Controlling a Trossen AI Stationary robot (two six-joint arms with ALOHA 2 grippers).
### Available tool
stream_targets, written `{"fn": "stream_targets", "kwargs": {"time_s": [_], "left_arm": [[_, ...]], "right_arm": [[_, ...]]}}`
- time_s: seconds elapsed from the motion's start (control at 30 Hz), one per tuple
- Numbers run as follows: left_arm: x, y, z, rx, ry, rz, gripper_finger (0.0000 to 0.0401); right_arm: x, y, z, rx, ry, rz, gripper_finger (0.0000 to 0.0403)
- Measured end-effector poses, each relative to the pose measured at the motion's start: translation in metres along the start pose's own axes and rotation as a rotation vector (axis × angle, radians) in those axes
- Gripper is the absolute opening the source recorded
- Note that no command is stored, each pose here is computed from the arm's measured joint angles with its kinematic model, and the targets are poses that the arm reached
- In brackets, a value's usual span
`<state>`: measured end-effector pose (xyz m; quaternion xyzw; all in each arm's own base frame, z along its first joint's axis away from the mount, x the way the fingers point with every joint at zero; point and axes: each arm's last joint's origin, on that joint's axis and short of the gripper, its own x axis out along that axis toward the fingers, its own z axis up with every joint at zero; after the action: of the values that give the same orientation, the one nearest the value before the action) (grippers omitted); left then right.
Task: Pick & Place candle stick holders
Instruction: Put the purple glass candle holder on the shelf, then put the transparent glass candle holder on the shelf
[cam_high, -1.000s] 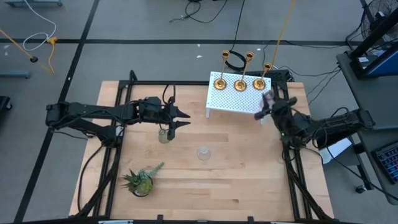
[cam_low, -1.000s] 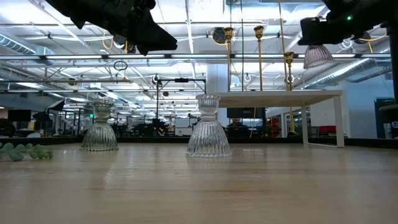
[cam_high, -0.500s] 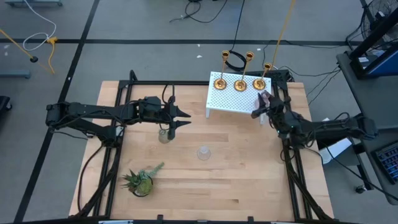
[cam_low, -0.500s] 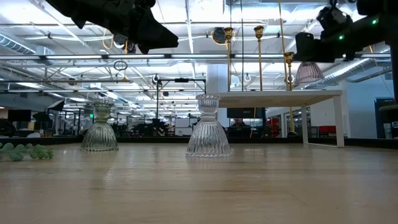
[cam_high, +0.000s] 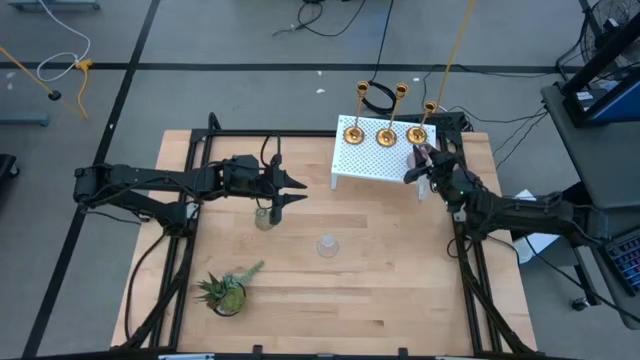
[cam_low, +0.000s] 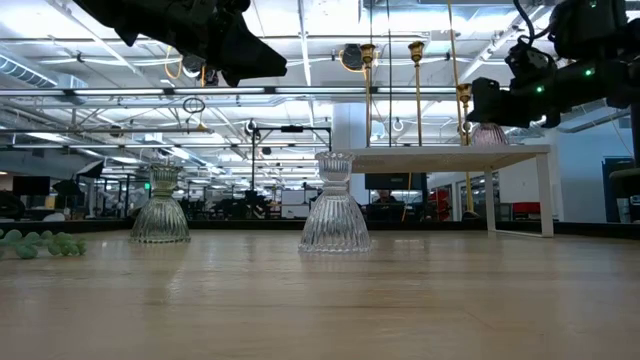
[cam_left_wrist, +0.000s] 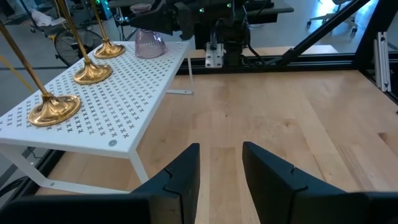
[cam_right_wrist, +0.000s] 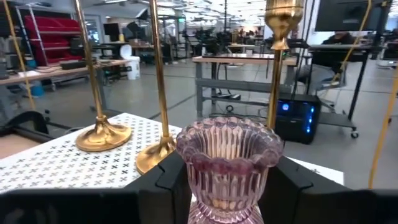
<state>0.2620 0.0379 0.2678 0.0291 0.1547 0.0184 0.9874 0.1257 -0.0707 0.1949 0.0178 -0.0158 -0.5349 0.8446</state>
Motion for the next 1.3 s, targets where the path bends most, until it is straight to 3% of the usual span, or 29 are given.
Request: {"fn": "stream_targets", "kwargs": {"time_s": [0.3,0.47,0.57,0.8,1.17,1.3], "left_arm": [[0.0,0.0,0.0,-0.005,0.001,-0.001,0.0127],[0.0,0.0,0.0,-0.027,0.004,-0.001,0.0127],[0.0,0.0,-0.001,-0.031,0.011,-0.002,0.0127],[0.0,0.0,-0.001,-0.035,0.01,-0.002,0.0127],[0.0,0.0,-0.001,-0.065,0.015,-0.004,0.0127],[0.001,-0.002,-0.002,-0.063,0.017,-0.01,0.0127]], "right_arm": [[0.001,-0.002,-0.002,-0.067,0.008,-0.017,0.022],[0.001,-0.002,0.0,-0.097,-0.003,-0.015,0.0245],[0.001,-0.002,0.003,-0.106,-0.032,-0.013,0.0248],[-0.003,0.0,0.017,-0.022,-0.146,0.135,0.0248],[-0.007,-0.003,0.03,-0.083,-0.262,0.126,0.0247],[-0.01,0.0,0.037,-0.07,-0.349,0.277,0.0247]]}}
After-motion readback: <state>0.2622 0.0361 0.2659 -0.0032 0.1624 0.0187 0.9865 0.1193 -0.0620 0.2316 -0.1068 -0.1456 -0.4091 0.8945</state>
